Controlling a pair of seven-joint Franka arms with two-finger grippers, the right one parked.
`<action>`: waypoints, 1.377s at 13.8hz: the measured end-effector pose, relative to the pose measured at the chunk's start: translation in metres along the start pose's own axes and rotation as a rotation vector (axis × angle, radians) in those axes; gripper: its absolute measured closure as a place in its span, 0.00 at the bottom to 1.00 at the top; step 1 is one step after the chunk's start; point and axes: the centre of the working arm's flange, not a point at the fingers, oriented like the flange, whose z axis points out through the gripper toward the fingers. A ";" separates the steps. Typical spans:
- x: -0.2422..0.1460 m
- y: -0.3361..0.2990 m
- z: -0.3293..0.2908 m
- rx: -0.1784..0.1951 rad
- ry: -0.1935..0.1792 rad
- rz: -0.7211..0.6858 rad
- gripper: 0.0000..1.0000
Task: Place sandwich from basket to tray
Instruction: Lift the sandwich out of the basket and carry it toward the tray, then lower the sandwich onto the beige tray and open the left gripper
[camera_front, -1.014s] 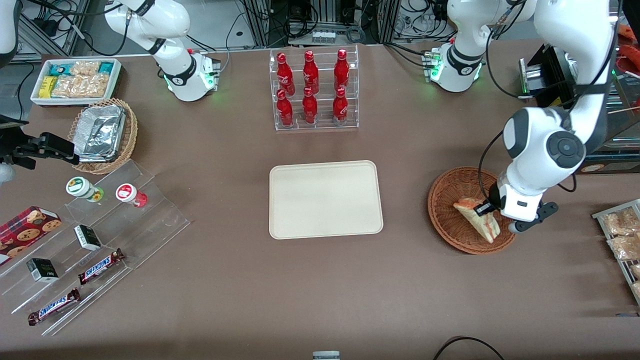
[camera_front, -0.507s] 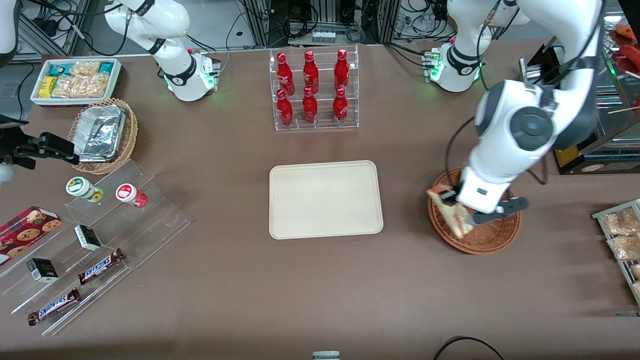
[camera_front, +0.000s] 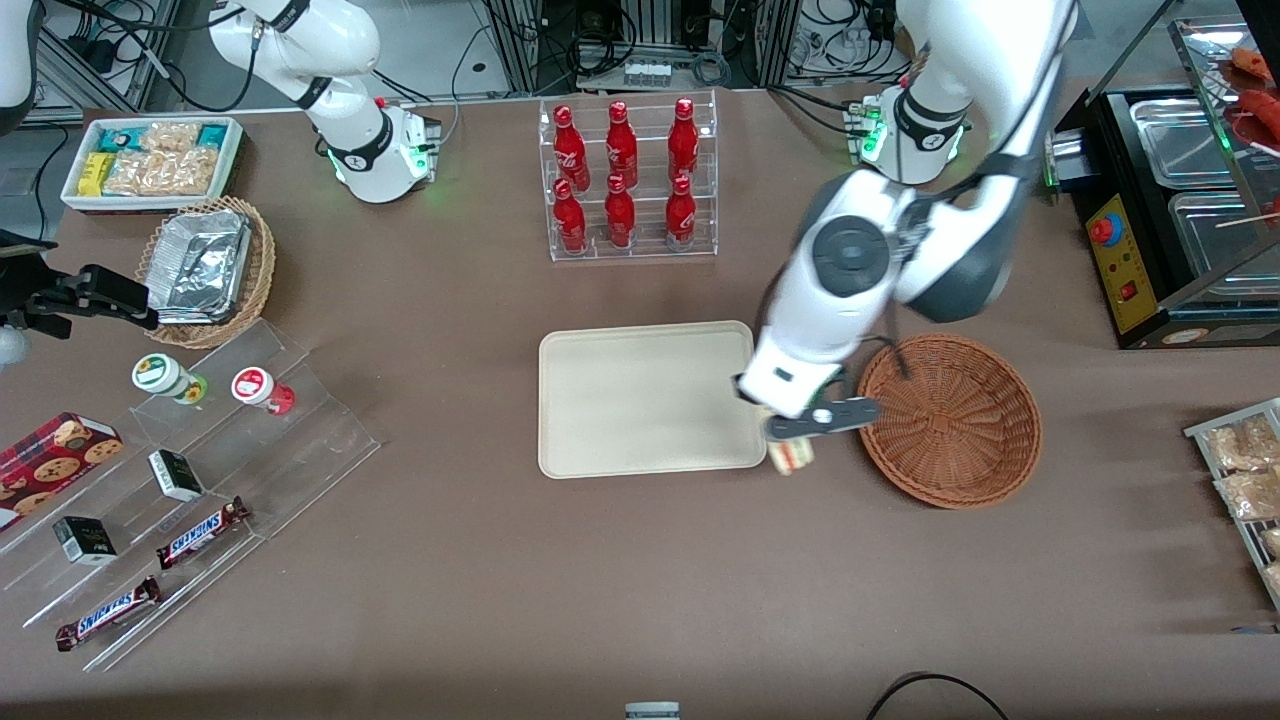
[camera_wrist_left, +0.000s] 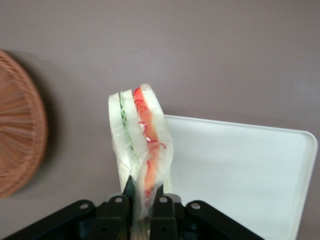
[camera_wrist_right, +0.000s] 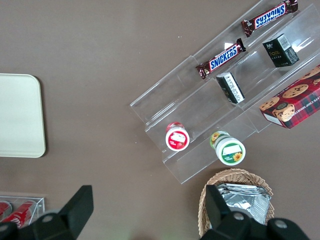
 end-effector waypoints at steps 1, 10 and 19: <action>-0.010 0.024 0.011 -0.001 -0.006 0.020 0.85; -0.069 0.120 0.103 -0.033 0.036 0.174 0.85; -0.098 0.122 0.156 -0.017 0.061 0.263 0.85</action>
